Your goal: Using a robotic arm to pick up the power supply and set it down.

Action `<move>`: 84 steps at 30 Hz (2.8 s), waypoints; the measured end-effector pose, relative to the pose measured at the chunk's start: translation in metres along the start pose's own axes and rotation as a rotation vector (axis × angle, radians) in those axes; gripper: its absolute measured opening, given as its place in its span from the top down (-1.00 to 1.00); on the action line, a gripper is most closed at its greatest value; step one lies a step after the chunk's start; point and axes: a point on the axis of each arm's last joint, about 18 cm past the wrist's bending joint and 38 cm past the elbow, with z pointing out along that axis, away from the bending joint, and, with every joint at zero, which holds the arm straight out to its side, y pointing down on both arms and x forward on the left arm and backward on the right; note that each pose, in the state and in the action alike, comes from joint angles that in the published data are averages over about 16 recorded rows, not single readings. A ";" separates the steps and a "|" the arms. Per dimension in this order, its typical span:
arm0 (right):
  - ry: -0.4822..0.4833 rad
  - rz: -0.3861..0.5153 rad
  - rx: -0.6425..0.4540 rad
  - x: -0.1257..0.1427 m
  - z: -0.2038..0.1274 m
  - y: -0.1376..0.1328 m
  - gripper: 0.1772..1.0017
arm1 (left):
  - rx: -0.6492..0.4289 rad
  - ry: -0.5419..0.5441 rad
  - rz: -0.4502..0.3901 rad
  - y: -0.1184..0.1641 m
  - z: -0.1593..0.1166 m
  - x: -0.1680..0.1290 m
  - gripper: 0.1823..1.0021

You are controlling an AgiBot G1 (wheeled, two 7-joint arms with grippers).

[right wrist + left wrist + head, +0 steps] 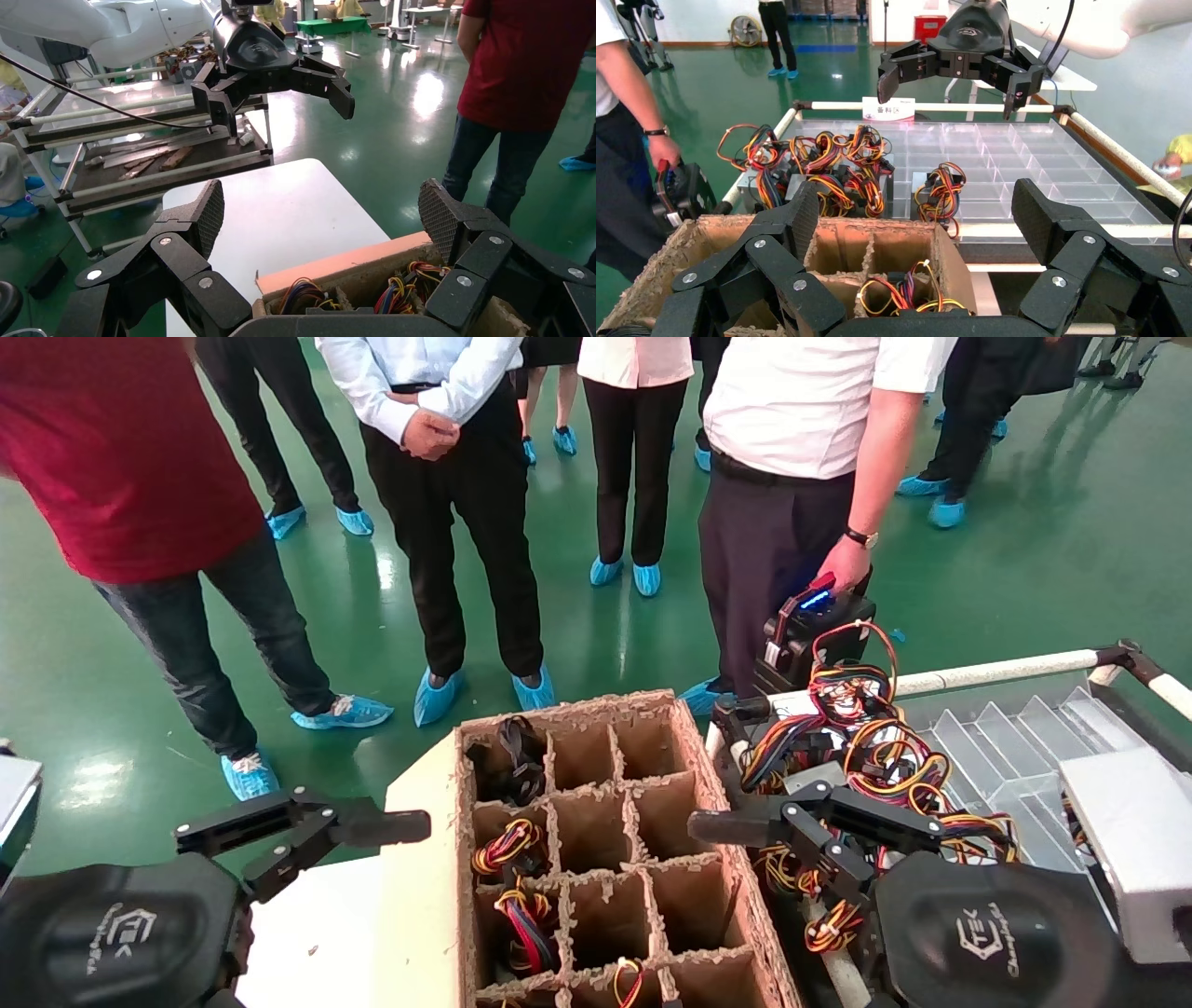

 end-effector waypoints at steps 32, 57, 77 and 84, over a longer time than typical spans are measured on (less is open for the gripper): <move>0.011 -0.057 -0.142 0.006 -0.001 0.016 -1.00 | 0.000 0.000 0.000 0.000 0.000 0.000 -0.57; -0.101 -0.358 -0.640 0.037 0.027 0.063 -1.00 | 0.000 0.000 0.000 0.000 0.000 0.000 0.70; -0.179 -0.431 -0.694 0.046 0.072 0.065 -0.90 | 0.000 0.000 0.000 0.000 0.000 0.000 0.98; -0.189 -0.447 -0.705 0.049 0.081 0.064 -0.70 | 0.000 0.000 0.000 0.000 0.000 0.000 0.98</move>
